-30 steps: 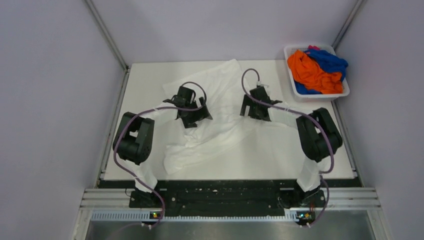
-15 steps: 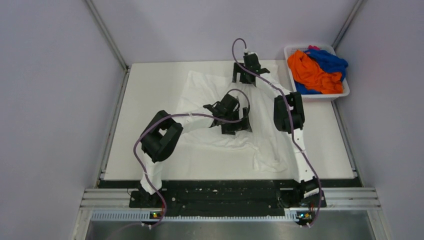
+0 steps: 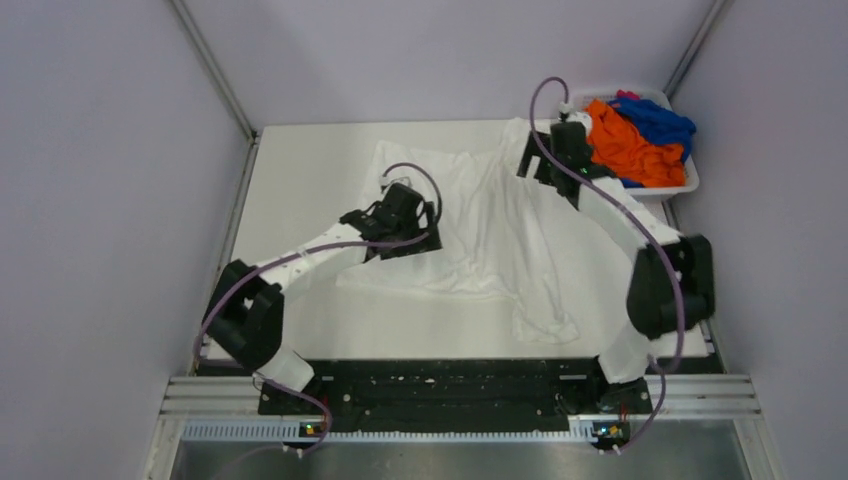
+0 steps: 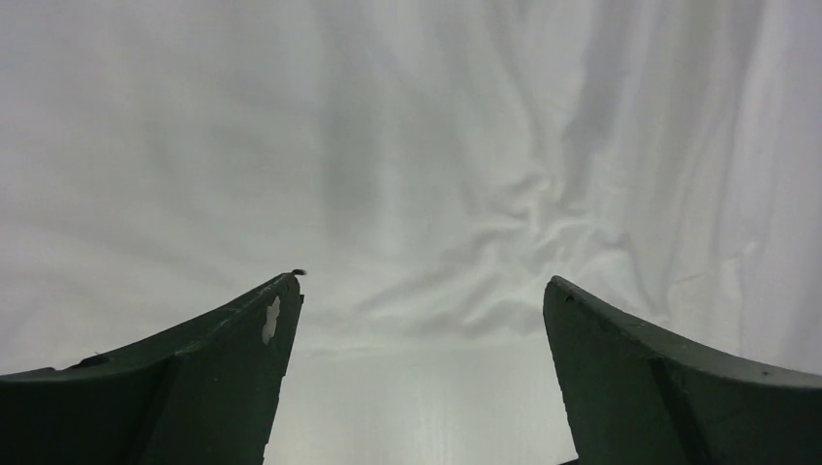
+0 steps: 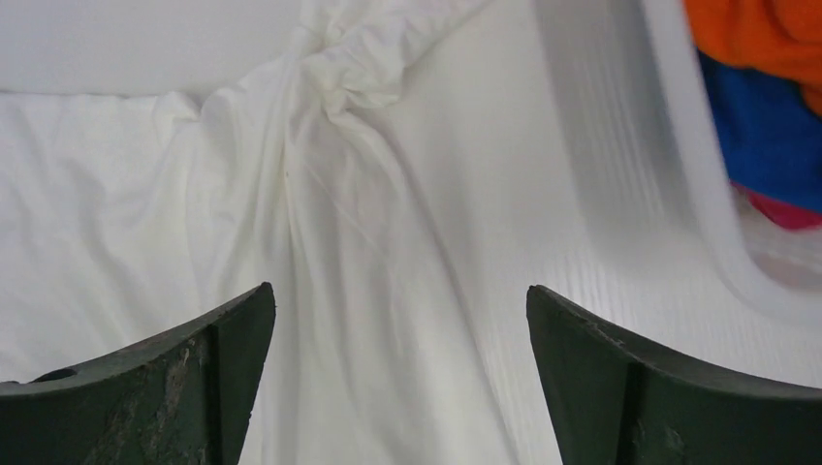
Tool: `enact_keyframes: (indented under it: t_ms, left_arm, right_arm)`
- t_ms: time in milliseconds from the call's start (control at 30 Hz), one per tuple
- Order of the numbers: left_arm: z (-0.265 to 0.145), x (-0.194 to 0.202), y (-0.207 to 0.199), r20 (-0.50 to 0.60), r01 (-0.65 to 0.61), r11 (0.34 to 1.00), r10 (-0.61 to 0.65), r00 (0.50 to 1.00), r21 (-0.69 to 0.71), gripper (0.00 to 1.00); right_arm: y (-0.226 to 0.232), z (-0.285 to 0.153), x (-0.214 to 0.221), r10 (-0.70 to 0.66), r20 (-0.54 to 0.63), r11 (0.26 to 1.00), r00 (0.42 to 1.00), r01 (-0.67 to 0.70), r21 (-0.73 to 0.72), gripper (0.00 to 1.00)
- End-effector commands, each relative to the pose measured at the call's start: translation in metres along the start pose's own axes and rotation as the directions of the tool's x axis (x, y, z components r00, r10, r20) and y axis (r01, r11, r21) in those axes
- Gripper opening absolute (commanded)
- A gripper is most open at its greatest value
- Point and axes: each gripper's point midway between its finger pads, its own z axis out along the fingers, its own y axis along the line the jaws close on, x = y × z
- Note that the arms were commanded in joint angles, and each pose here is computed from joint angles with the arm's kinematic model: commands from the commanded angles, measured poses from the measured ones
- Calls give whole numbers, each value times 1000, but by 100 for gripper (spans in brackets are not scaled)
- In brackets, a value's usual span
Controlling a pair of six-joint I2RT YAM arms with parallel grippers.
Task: Fold and stack the t-shirts
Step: Flatten out the tshirt
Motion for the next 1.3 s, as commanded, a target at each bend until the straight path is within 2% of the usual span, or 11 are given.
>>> enact_keyframes:
  t_ms: [0,167,333,500,667,967,1100,1167,1200,1233,1267]
  left_arm:
    - [-31,14,103,35,163,957,-159,987,-239,99]
    - [-64,33,181,147,324,868,-289,946,-377,99]
    - [-76,33,216,213,414,801,-355,910,-433,98]
    - [-67,34,235,221,464,768,-408,886,-441,93]
    - [-40,33,222,123,484,811,-471,873,-329,81]
    - [-29,56,246,79,480,765,-498,864,-429,62]
    - [-22,59,249,67,474,768,-497,865,-430,49]
    - [-18,62,247,52,476,772,-504,862,-422,31]
    - [-16,62,246,47,479,772,-508,860,-417,12]
    - [-16,63,246,44,483,770,-513,857,-417,0]
    - [-17,63,246,47,486,767,-516,855,-419,0]
  right_arm:
    - [-33,-79,-10,285,207,958,936,-273,-89,99]
    - [-75,-118,39,379,273,924,884,-377,-62,99]
    - [-97,-139,69,435,299,893,849,-449,-25,99]
    - [-97,-146,74,446,277,889,851,-458,-25,99]
    - [-97,-142,84,456,238,884,858,-468,-5,99]
    - [-106,-139,95,450,220,879,866,-473,62,98]
    - [-105,-140,99,454,207,878,867,-474,61,98]
    - [-106,-139,103,462,201,873,864,-483,68,98]
    - [-108,-140,106,470,196,867,860,-492,78,98]
    - [-109,-141,108,481,195,859,855,-504,87,98]
    - [-110,-143,110,488,191,855,852,-511,91,98]
